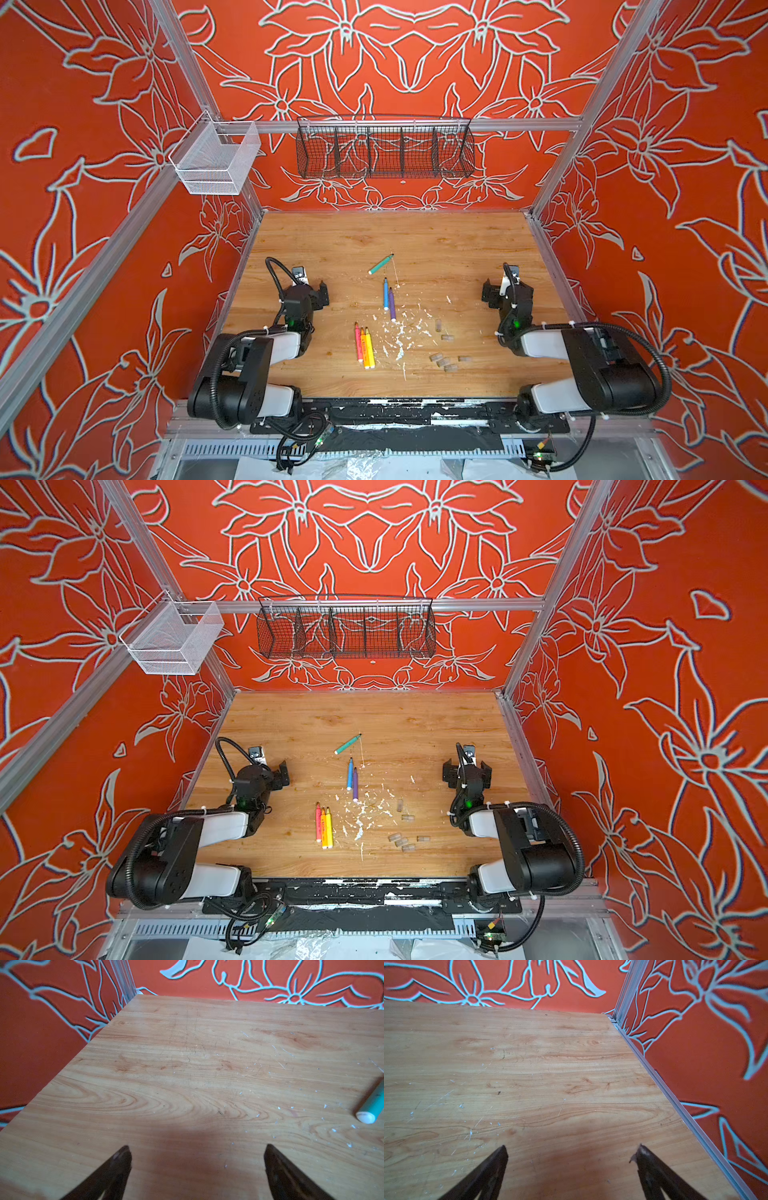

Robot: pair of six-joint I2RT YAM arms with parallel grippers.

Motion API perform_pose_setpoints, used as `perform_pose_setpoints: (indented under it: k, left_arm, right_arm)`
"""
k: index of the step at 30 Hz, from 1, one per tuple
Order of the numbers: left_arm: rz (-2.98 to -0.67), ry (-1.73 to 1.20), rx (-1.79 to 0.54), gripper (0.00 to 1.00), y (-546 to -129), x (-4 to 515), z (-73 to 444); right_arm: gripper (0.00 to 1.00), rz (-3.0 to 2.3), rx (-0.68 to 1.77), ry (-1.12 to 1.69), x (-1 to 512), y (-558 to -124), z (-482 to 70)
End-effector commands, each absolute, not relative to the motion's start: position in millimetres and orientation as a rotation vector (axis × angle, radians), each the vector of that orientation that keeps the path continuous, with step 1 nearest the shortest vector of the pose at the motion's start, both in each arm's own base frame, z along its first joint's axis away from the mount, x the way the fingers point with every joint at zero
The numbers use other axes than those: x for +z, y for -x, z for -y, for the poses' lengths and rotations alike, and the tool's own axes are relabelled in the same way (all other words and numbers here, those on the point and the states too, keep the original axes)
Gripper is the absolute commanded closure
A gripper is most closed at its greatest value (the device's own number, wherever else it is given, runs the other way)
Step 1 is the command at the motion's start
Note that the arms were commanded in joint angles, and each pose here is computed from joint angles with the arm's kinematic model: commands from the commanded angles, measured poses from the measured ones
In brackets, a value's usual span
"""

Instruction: Insert the pens into the pen caps

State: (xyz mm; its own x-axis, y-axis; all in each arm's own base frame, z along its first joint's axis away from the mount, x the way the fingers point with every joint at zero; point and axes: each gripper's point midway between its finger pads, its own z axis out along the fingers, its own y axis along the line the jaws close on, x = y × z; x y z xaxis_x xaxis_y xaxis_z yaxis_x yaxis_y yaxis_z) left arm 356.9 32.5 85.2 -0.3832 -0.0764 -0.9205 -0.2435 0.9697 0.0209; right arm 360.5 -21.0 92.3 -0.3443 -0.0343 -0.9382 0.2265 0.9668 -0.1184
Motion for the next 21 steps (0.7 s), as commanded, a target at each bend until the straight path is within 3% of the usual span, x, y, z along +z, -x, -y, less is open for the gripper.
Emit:
perform_pose_setpoints:
  k: [1, 21]
  left_arm:
    - [-1.952, 0.242, 0.175, 0.04, -361.1, 89.3, -34.3]
    - [-1.95, 0.24, 0.176, 0.04, -361.4, 89.9, -34.3]
  right_arm:
    - [0.03, -1.895, -0.263, -0.149, 98.4, -367.8, 22.3]
    - [0.03, -1.885, -0.265, -0.154, 99.6, -366.4, 23.2]
